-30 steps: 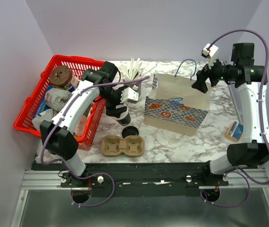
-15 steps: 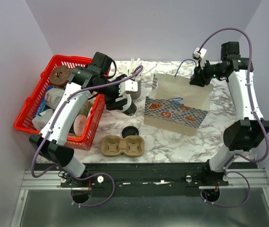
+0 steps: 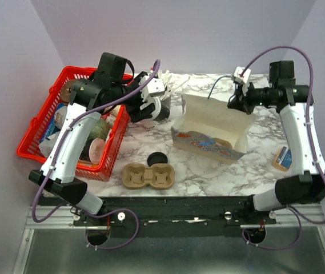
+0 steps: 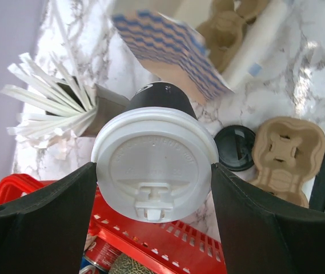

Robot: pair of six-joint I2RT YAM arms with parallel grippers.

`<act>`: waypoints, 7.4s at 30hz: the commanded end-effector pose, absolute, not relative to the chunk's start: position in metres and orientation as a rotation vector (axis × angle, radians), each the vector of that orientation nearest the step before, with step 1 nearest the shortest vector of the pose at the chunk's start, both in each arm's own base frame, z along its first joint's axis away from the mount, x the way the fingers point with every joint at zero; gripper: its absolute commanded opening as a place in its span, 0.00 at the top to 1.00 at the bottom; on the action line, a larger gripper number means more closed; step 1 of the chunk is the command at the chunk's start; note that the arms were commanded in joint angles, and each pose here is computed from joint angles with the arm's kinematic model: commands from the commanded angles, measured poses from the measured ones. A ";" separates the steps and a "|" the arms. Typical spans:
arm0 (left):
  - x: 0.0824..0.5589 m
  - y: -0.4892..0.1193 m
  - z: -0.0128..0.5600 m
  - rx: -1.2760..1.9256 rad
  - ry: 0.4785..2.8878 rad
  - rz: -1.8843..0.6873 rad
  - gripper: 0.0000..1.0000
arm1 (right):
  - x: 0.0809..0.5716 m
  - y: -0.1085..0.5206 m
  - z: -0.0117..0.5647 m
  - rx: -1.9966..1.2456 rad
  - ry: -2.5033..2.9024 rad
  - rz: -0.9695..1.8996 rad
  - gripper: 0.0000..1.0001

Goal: Pack the takeout coffee

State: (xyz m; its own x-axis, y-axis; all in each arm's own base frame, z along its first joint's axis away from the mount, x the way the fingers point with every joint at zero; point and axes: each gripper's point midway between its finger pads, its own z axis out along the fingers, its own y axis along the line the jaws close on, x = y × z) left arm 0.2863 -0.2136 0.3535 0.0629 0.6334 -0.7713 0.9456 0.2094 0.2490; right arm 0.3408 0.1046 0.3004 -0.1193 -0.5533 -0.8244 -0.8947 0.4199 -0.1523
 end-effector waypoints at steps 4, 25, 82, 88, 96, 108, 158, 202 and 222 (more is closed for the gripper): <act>0.294 -0.218 0.417 1.305 1.526 -0.426 1.00 | 0.294 0.132 0.314 -1.347 1.607 0.351 1.00; 0.199 -0.235 0.428 1.484 1.229 -0.444 1.00 | 0.231 0.147 0.331 -1.305 1.512 0.302 0.99; 0.236 -0.362 0.282 2.140 1.030 -0.273 1.00 | 0.238 0.148 0.344 -1.117 1.608 0.350 0.99; 0.253 -0.369 0.243 2.205 1.088 -0.141 1.00 | 0.229 0.157 0.337 -1.159 1.586 0.361 1.00; 0.253 -0.361 0.214 2.285 1.142 -0.108 1.00 | 0.227 0.161 0.336 -1.159 1.553 0.321 0.99; 0.247 -0.357 0.200 2.348 1.211 -0.143 1.00 | 0.237 0.156 0.342 -1.130 1.501 0.238 0.99; 0.282 -0.362 0.179 2.196 1.312 -0.135 1.00 | 0.225 0.173 0.322 -1.017 1.571 0.408 1.00; 0.250 -0.348 0.178 2.557 1.121 -0.383 1.00 | 0.215 0.164 0.309 -0.925 1.808 0.528 1.00; 0.273 -0.353 0.148 2.628 1.071 -0.207 1.00 | 0.226 0.157 0.321 -0.897 1.610 0.412 1.00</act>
State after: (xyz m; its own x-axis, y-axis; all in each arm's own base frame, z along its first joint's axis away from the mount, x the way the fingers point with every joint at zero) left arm 0.2666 -0.3531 0.1580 0.6714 0.6798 -0.2951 0.7400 -0.6363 0.2179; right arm 0.2156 0.1570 0.2976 -0.1007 -0.3655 -0.9254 -0.7762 0.6106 -0.1568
